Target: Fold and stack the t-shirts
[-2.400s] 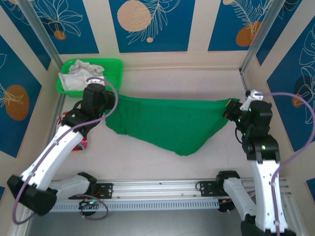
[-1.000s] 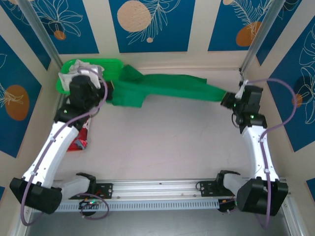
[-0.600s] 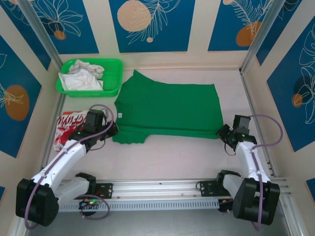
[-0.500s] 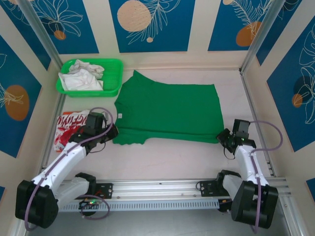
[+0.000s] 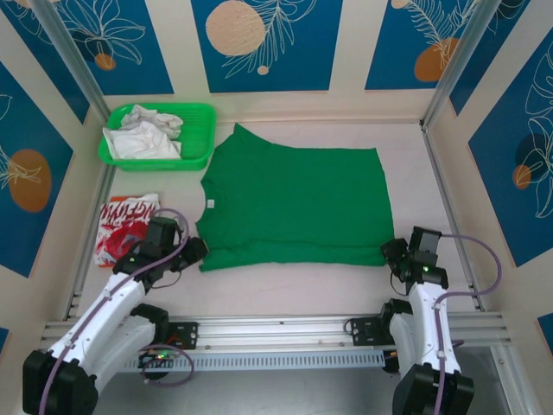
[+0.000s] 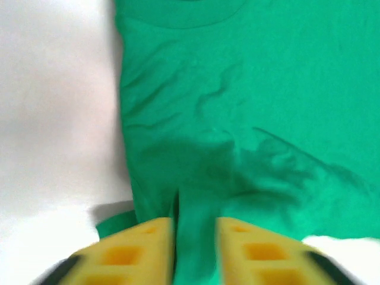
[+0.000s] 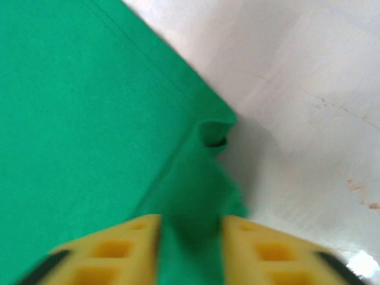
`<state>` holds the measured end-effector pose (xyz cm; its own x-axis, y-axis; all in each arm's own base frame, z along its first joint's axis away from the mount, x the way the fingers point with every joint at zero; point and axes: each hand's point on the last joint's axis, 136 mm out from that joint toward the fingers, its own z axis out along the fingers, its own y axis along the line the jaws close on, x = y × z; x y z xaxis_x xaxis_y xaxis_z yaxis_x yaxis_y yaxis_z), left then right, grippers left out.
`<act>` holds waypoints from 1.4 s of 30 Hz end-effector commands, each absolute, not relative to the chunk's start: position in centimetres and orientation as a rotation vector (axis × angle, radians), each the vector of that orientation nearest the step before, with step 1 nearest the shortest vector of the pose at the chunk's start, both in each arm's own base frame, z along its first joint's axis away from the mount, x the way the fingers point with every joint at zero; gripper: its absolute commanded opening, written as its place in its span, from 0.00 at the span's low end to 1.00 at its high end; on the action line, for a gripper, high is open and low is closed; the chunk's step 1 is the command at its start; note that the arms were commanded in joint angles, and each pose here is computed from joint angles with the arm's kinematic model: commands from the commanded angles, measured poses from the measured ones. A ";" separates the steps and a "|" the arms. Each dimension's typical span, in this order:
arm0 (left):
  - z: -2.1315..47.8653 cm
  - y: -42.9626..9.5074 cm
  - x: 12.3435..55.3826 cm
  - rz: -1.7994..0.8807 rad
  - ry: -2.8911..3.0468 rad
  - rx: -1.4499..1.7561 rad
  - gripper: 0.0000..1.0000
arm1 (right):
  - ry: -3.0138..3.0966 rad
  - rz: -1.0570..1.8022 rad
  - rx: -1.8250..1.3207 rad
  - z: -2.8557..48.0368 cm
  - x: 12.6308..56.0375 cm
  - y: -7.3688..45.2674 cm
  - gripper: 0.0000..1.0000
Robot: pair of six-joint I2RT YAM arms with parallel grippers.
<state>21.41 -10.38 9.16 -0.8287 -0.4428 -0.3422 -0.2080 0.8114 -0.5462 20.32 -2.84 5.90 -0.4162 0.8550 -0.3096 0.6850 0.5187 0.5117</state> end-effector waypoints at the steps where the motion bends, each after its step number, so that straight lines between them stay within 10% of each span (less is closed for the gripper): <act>1: 9.7 -9.9 21.3 -0.652 2.539 -0.476 0.56 | 2.212 0.389 1.243 6.9 20.2 -3.2 0.74; 4: 11.8 -9.0 22.8 -0.555 2.476 -0.417 0.86 | 2.170 0.364 1.110 9.3 21.4 -3.6 0.83; 8: 14.3 -10.0 27.2 -0.534 2.397 -0.315 0.99 | 2.147 0.402 0.884 12.3 24.9 -2.7 0.83; 21: 9.1 -18.3 42.0 -0.689 2.520 -0.252 1.00 | 2.376 0.397 0.636 10.5 39.4 3.3 0.79; 42: 2.5 -18.2 46.3 -0.488 2.696 -0.270 1.00 | 2.522 0.495 0.898 2.6 46.5 1.1 0.78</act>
